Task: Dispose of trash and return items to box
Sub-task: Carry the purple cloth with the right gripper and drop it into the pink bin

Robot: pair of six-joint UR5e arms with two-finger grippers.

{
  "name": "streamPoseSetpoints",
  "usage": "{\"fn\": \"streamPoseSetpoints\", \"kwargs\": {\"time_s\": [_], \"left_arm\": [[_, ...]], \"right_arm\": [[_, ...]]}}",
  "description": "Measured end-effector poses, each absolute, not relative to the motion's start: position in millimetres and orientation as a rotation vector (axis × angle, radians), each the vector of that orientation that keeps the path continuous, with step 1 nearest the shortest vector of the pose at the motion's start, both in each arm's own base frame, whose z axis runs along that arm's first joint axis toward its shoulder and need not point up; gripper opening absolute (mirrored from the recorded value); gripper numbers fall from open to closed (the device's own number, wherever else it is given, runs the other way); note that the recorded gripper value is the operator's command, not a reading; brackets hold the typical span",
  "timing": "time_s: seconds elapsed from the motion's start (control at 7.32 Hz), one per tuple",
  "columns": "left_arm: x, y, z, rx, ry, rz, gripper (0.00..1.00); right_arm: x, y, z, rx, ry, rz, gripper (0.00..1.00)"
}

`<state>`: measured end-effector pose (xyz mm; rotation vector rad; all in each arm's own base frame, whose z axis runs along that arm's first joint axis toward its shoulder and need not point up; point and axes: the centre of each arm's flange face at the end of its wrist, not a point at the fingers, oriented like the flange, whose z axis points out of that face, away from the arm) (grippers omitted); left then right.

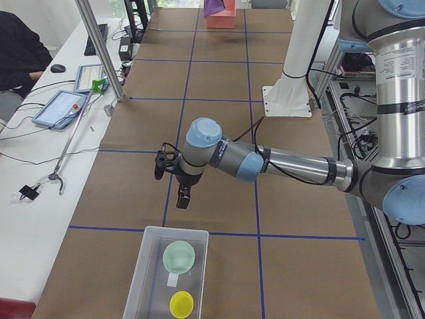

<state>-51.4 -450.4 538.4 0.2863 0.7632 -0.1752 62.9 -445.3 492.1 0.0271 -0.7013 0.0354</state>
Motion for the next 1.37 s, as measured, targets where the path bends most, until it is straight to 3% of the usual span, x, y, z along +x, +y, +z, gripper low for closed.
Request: {"fn": "streamPoseSetpoints", "kwargs": {"time_s": [0.55,0.82,0.96,1.09,1.23,1.37], "left_arm": [[-36.5,-447.8,522.8,0.262,0.799,-0.192,0.98],[-28.6,-449.3,522.3,0.249,0.802,-0.194,0.98],[-26.2,-449.7,523.7,0.242,0.801,-0.2,0.98],[-24.5,-450.1,526.2,0.235,0.799,-0.203,0.95],[-22.2,-451.2,529.7,0.227,0.798,-0.203,0.81],[-19.0,-453.5,532.2,0.225,0.797,-0.191,0.99]], "right_arm": [[154.6,-394.7,630.5,-0.079,-0.658,-0.044,0.0],[164.3,-394.7,692.4,-0.11,-0.675,-0.051,0.0],[166.5,-400.4,710.6,-0.113,-0.68,-0.05,0.28],[168.2,-407.3,724.7,-0.125,-0.684,-0.046,0.99],[169.3,-411.2,734.3,-0.127,-0.685,-0.046,1.0],[169.5,-412.5,742.5,-0.111,-0.683,-0.051,1.0]]}}
